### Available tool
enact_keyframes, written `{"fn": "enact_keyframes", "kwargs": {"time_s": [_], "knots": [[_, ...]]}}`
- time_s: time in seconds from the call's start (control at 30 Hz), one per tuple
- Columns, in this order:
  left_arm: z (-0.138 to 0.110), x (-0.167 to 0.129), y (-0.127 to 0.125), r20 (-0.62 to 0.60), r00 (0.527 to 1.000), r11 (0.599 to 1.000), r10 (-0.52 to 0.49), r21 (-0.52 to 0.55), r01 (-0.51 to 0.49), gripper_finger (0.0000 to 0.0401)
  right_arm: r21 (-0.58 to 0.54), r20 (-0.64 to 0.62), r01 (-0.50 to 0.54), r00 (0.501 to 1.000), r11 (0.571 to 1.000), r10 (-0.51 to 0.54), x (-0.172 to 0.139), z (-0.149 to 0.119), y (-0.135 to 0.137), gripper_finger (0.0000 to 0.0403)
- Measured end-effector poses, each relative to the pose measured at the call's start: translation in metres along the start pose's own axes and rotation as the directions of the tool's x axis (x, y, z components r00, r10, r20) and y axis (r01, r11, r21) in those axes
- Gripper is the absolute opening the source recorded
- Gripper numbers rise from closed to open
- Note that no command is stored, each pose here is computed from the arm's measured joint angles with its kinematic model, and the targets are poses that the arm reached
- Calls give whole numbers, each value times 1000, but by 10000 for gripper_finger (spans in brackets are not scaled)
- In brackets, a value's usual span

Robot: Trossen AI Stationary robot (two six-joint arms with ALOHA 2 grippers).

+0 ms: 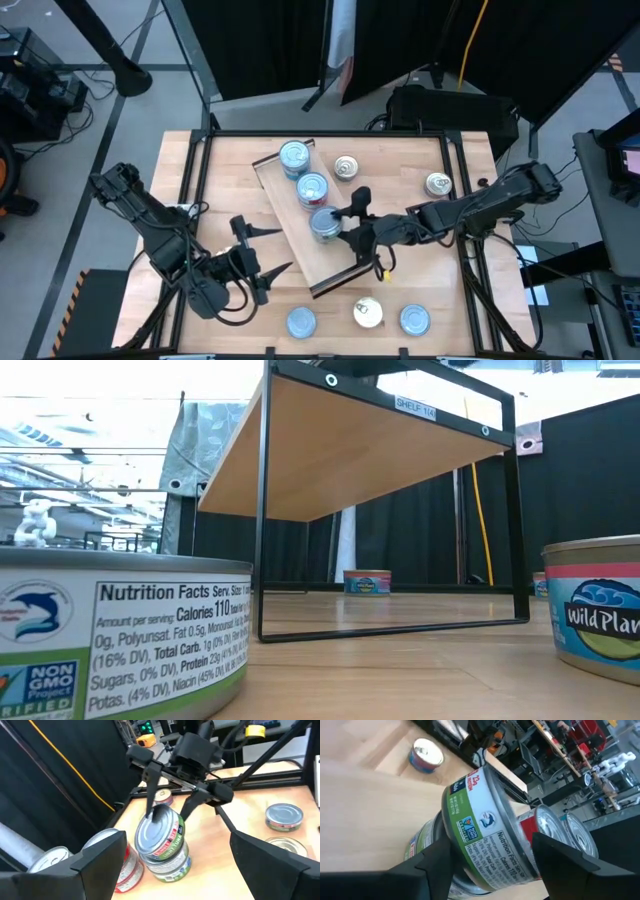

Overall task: Stack canned seafood by type on shelf
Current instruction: Stack the green tuna can on top of the green tuna cans on the shelf

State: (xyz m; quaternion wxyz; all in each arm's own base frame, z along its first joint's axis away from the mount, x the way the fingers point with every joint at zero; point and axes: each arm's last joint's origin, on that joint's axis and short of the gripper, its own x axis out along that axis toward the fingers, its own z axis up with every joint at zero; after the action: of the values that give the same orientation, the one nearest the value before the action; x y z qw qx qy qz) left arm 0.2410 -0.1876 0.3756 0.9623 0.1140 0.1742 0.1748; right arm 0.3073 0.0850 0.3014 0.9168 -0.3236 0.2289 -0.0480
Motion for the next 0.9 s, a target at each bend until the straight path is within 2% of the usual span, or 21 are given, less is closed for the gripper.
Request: {"fn": "enact_keyframes", "kwargs": {"time_s": [0.33, 0.53, 0.7, 0.9], "knots": [[0, -1, -2, -13, 998, 998, -59, -30, 59, 354, 172, 39, -36, 999, 984, 30, -16, 3, -8, 315], [0, -1, -3, -15, 998, 997, -65, -44, 65, 354, 289, 57, -47, 998, 956, 32, -22, 4, -13, 316], [0, -1, -3, -16, 998, 996, -67, -53, 66, 354, 297, 57, -48, 998, 954, 32, -22, 4, -13, 315], [-5, 0, -6, -45, 989, 988, -141, -76, 138, 354, 305, 71, -69, 996, 950, 50, -25, 7, -7, 315]]}}
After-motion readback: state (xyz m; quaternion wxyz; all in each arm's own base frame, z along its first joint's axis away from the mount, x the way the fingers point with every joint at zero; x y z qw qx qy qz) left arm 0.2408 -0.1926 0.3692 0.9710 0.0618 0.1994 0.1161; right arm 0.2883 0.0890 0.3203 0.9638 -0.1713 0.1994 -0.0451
